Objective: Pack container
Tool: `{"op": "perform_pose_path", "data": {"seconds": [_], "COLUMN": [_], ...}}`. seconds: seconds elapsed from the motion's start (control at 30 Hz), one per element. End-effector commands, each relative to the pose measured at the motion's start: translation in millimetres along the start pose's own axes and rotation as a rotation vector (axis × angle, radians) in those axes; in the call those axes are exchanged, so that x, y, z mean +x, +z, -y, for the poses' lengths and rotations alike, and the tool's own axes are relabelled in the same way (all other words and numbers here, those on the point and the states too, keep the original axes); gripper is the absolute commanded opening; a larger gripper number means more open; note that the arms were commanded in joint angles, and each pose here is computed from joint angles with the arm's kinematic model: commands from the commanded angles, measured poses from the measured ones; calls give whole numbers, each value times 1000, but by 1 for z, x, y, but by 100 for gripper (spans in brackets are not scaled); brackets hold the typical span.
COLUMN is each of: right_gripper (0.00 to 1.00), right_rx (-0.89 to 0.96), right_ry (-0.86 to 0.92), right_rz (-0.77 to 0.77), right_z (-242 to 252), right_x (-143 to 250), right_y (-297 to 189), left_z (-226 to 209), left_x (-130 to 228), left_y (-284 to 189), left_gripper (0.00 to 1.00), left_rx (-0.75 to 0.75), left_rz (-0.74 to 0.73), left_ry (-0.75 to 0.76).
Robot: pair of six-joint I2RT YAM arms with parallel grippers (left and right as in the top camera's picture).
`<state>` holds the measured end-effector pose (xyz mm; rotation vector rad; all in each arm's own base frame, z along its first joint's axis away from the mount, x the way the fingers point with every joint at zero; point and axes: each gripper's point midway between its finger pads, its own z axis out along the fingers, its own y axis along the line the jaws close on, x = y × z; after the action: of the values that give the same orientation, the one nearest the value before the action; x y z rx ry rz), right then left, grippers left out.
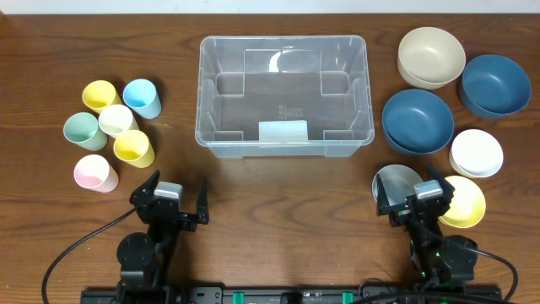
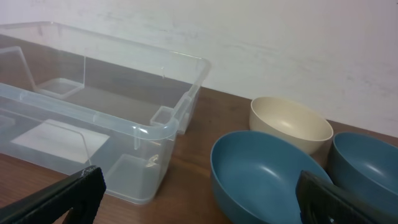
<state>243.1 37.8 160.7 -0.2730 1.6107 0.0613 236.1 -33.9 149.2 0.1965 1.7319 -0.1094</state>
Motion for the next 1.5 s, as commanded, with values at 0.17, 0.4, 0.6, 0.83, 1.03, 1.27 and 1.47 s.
{"op": "perform_pose_path", "data": {"seconds": [0.17, 0.4, 0.6, 0.83, 1.03, 1.27, 1.47], "right_gripper": [99, 99, 99, 99, 99, 99, 99], "right_rx": [0, 0, 0, 0, 83, -7, -135], "right_ry": [2, 2, 2, 2, -3, 118, 213], "right_rz": [3, 3, 3, 3, 41, 13, 47], "right_z": [-1, -1, -1, -1, 14, -2, -22], "right_x": [0, 0, 0, 0, -10, -2, -21], "right_y": [0, 0, 0, 0, -1, 0, -5], "left_z": [1, 1, 1, 1, 1, 1, 1], "left_x": [13, 13, 13, 13, 13, 13, 13], "left_y": [1, 1, 1, 1, 1, 1, 1], "left_gripper": [98, 98, 98, 98, 98, 98, 98], "left_rx": [8, 8, 8, 8, 8, 8, 8], "left_rz": [-39, -39, -39, -39, -39, -39, -39], "left_ry": [-1, -1, -1, -1, -1, -1, -1]}}
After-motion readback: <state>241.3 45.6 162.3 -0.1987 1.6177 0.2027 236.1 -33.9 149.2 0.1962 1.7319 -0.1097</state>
